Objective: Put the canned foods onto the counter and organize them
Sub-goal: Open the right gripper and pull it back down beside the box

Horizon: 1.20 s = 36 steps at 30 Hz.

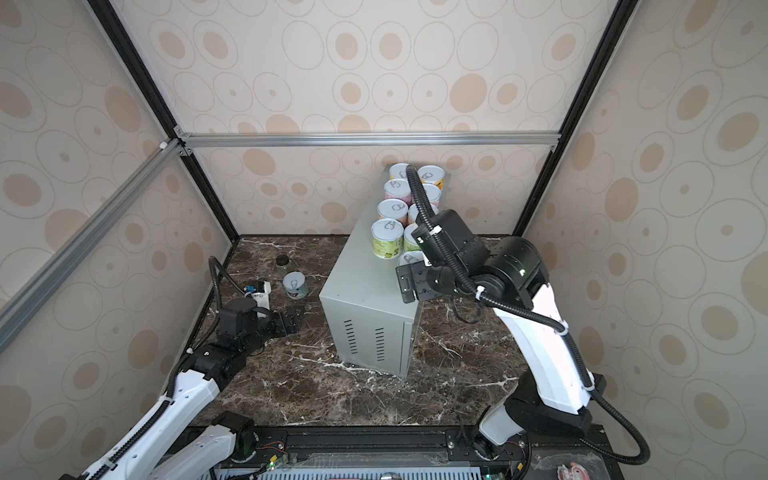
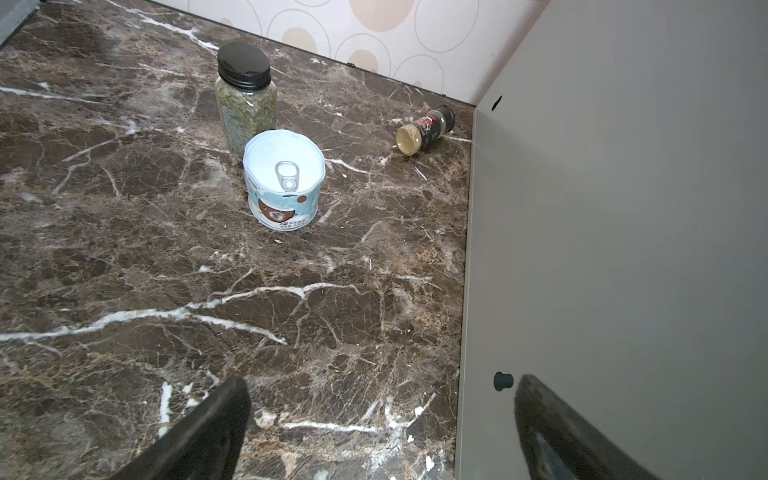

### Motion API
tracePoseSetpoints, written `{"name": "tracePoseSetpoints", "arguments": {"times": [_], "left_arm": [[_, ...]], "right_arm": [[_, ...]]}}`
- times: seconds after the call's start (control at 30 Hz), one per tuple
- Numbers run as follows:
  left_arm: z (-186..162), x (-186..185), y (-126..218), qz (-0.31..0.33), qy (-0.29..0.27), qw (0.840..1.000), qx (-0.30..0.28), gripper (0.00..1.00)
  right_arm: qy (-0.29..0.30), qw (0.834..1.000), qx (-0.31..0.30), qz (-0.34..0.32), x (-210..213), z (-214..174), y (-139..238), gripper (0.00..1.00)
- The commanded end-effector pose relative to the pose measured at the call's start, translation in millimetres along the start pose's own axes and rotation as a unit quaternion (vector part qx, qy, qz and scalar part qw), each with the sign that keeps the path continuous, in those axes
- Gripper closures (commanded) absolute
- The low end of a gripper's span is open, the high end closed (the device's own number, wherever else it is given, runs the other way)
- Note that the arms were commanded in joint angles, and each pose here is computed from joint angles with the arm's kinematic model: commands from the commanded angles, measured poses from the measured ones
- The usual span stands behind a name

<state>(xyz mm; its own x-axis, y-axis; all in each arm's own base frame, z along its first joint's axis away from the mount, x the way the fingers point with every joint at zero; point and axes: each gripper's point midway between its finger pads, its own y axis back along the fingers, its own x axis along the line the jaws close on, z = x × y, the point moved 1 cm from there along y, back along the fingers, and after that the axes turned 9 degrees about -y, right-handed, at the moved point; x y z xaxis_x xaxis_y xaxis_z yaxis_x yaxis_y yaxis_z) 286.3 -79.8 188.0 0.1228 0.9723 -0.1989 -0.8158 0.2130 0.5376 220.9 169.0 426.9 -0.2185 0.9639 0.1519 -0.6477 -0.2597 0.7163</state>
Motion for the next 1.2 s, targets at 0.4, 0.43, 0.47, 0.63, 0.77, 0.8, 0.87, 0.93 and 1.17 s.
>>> {"name": "tracePoseSetpoints", "arguments": {"times": [0.4,0.43,0.47,0.63,0.77,0.8,0.87,0.93,1.17], "left_arm": [[43.3,14.4,1.5,0.069,-0.016,0.998,0.002,0.01],[43.3,16.7,-0.8,0.073,-0.012,0.997,0.009,0.01],[43.7,17.3,-3.1,0.074,-0.011,0.997,0.013,0.01],[49.1,24.9,-15.6,0.091,-0.007,0.995,0.029,0.01],[54.1,29.1,-26.1,0.104,-0.006,0.994,0.037,0.01],[54.6,30.3,-29.1,0.107,-0.006,0.993,0.040,0.01],[54.6,32.4,-35.6,0.114,-0.008,0.992,0.047,0.01],[54.4,34.0,-42.6,0.118,-0.008,0.991,0.054,0.01],[46.2,41.7,-68.4,0.138,-0.011,0.988,0.076,0.01]], "right_arm": [[-0.041,0.996,-0.073,0.011,-52.1,-31.9,57.3,0.29],[-0.046,0.996,-0.080,0.005,-57.7,-34.8,59.0,0.29],[-0.051,0.995,-0.086,0.001,-62.5,-37.4,60.5,0.29],[-0.069,0.992,-0.096,-0.042,-88.9,-63.1,46.8,0.22],[-0.091,0.989,-0.099,-0.067,-104.5,-84.6,30.3,0.20],[-0.098,0.988,-0.102,-0.069,-106.9,-88.9,26.2,0.20],[-0.103,0.987,-0.096,-0.077,-109.8,-98.9,12.3,0.20],[-0.108,0.987,-0.081,-0.086,-111.5,-107.8,-4.0,0.19],[-0.174,0.979,-0.021,-0.103,-135.7,-130.8,-65.2,0.17]]}}
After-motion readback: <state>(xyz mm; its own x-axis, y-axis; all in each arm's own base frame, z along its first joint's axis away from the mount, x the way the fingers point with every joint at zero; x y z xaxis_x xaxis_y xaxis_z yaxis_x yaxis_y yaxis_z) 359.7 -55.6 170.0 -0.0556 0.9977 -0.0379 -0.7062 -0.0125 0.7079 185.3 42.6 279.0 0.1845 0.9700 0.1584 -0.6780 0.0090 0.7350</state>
